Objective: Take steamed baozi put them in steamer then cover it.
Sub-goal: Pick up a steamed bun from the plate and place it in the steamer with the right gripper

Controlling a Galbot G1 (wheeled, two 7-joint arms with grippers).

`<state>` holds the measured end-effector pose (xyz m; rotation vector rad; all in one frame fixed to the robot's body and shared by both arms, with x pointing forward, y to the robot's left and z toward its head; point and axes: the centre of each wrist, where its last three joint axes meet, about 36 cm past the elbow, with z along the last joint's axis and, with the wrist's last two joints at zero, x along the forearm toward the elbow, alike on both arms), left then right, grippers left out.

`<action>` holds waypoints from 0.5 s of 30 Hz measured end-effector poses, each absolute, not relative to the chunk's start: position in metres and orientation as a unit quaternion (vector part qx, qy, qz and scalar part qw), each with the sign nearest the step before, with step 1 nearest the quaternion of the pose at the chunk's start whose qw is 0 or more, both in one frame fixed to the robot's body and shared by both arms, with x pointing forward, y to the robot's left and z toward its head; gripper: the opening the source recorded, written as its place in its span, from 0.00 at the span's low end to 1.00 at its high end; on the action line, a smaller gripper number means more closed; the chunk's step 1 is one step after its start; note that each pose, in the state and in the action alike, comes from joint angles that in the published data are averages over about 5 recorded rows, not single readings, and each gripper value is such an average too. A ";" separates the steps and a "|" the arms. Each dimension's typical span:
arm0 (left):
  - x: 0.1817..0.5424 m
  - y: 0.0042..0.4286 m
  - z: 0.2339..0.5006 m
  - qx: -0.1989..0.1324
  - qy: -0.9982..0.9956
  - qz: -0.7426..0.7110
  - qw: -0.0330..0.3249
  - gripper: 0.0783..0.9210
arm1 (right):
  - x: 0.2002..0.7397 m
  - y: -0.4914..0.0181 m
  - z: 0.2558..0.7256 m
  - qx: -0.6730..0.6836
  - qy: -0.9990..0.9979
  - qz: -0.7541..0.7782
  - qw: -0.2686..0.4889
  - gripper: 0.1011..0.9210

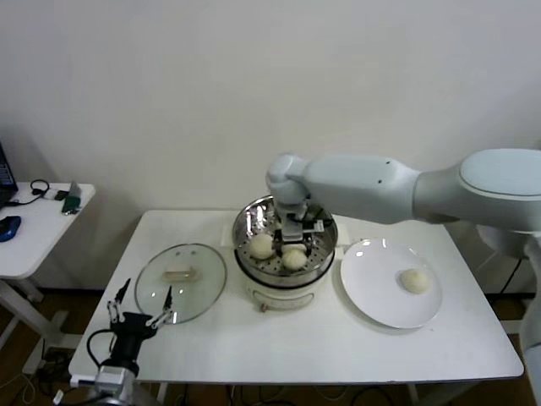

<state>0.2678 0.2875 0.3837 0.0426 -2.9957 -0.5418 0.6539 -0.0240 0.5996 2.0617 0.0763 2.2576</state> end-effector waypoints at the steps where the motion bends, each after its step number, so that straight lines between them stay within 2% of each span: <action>1: 0.268 0.288 0.384 0.014 -0.983 -0.177 0.049 0.88 | 0.653 -0.023 0.598 0.674 0.027 0.738 0.041 0.70; 5: 0.269 0.288 0.383 0.014 -0.983 -0.176 0.052 0.88 | 0.650 -0.021 0.596 0.673 0.034 0.738 0.041 0.75; 10: 0.269 0.289 0.382 0.014 -0.983 -0.174 0.053 0.88 | 0.649 -0.019 0.597 0.670 0.038 0.740 0.043 0.87; 15: 0.269 0.289 0.381 0.014 -0.983 -0.172 0.053 0.88 | 0.651 -0.019 0.606 0.666 0.037 0.744 0.041 0.88</action>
